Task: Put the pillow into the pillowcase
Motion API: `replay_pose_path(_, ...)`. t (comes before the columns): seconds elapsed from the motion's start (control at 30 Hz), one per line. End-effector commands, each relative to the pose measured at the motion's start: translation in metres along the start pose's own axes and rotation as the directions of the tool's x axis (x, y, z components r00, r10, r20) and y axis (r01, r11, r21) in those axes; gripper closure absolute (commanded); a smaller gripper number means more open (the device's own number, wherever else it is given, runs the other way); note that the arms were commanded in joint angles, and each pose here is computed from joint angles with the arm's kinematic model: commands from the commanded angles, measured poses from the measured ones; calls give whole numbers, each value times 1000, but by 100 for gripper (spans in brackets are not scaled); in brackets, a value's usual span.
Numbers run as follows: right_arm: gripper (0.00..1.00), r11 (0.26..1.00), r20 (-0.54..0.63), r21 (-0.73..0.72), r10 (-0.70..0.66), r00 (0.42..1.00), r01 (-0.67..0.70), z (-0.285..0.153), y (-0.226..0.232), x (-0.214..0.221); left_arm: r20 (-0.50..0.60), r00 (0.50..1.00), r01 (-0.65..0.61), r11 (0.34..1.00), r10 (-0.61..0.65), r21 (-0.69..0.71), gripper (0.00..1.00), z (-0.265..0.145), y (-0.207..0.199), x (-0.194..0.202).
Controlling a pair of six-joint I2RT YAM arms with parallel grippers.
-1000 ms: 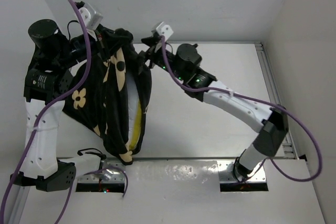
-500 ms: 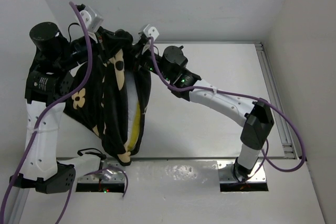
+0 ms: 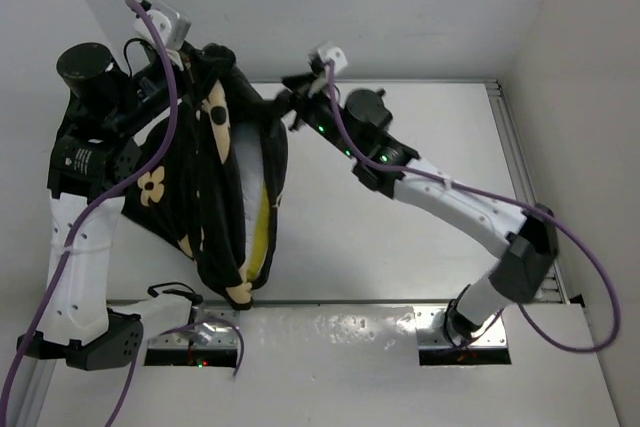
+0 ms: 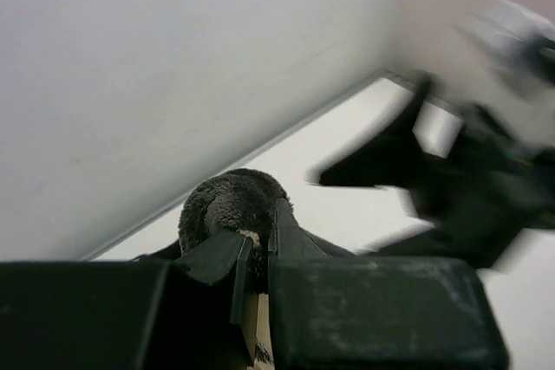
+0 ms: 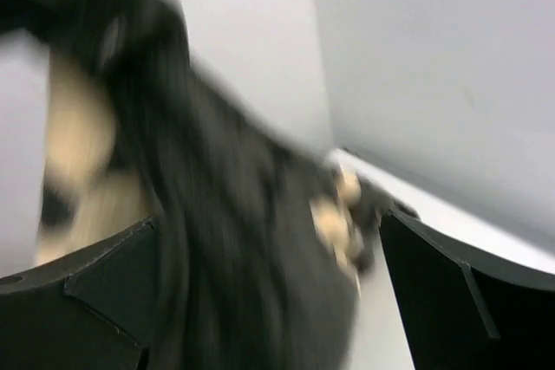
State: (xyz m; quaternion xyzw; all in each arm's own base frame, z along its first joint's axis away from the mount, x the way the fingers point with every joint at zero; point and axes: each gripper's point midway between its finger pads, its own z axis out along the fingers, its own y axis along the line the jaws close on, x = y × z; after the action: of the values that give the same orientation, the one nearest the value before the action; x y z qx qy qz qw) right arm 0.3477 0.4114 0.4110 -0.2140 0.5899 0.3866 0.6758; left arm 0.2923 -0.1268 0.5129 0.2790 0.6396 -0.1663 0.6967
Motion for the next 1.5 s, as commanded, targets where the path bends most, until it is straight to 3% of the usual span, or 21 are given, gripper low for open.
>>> replay_pose_path(0.0, 1, 987, -62, 155, 49, 997, -39, -53, -27, 26, 189, 974, -59, 944, 126, -325, 100, -18, 60, -72)
replay_pose_path(0.03, 1, 987, 38, 140, 69, 997, -74, -73, -23, -3, 205, 970, -54, 936, 132, -349, 100, -17, 66, -77)
replay_pose_path(0.07, 1, 980, -10, 185, 81, 997, -78, -93, -33, 33, 206, 970, -40, 920, 130, -391, 100, -15, 76, -78)
replay_pose_path(0.17, 2, 966, -49, 226, 135, 990, -121, -126, -33, 53, 221, 964, -23, 869, 151, -494, 100, -14, 101, -88)
replay_pose_path(0.2, 9, 967, -85, 223, 143, 986, -121, -129, -31, 63, 227, 961, -20, 857, 159, -515, 100, -14, 108, -92)
replay_pose_path(0.3, 89, 979, -261, 173, 148, 954, -104, -135, -3, 109, 231, 956, -23, 833, 179, -552, 100, -10, 121, -100)
replay_pose_path(0.33, 90, 984, -310, 149, 144, 940, -102, -133, 13, 127, 241, 952, -24, 833, 188, -553, 100, -11, 122, -105)
replay_pose_path(0.37, 86, 986, -329, 135, 139, 934, -100, -131, 20, 134, 247, 950, -24, 833, 192, -553, 100, -11, 122, -108)
replay_pose_path(0.4, 61, 988, -338, 115, 140, 931, -106, -129, 29, 140, 253, 947, -24, 830, 197, -557, 100, -13, 123, -111)
replay_pose_path(0.43, 48, 989, -369, 83, 142, 918, -120, -127, 44, 154, 256, 945, -26, 826, 204, -562, 100, -14, 124, -114)
replay_pose_path(0.47, 25, 988, -383, 43, 153, 911, -148, -127, 56, 158, 255, 944, -32, 824, 211, -566, 100, -14, 125, -115)
replay_pose_path(0.53, 7, 980, -400, 18, 187, 897, -196, -126, 73, 163, 253, 941, -41, 816, 226, -577, 100, -17, 127, -117)
replay_pose_path(0.57, 3, 977, -419, 0, 196, 887, -215, -128, 80, 167, 250, 941, -44, 813, 229, -580, 100, -17, 128, -117)
replay_pose_path(0.73, 1, 960, -462, -69, 209, 862, -270, -151, 108, 171, 236, 940, -59, 802, 245, -594, 100, -18, 132, -116)
replay_pose_path(0.93, 2, 962, -415, -108, 184, 891, -249, -165, 120, 147, 225, 944, -63, 799, 243, -598, 100, -13, 136, -113)
replay_pose_path(1.07, 13, 964, -401, -98, 190, 896, -248, -165, 128, 140, 226, 939, -73, 795, 258, -603, 100, -14, 137, -116)
replay_pose_path(1.13, 16, 962, -454, -42, 222, 863, -270, -162, 131, 153, 226, 937, -77, 790, 266, -608, 100, -14, 139, -118)
replay_pose_path(1.23, 31, 947, -515, 55, 299, 803, -317, -154, 132, 173, 225, 936, -79, 784, 271, -616, 100, -14, 142, -120)
replay_pose_path(1.3, 25, 936, -499, 71, 333, 800, -345, -144, 136, 167, 229, 935, -76, 784, 270, -616, 100, -14, 142, -121)
replay_pose_path(1.37, 8, 937, -505, 104, 340, 793, -335, -138, 135, 173, 235, 932, -75, 784, 275, -616, 100, -16, 141, -124)
replay_pose_path(1.47, 1, 931, -505, 121, 356, 786, -344, -116, 142, 170, 240, 930, -75, 782, 279, -618, 100, -18, 141, -126)
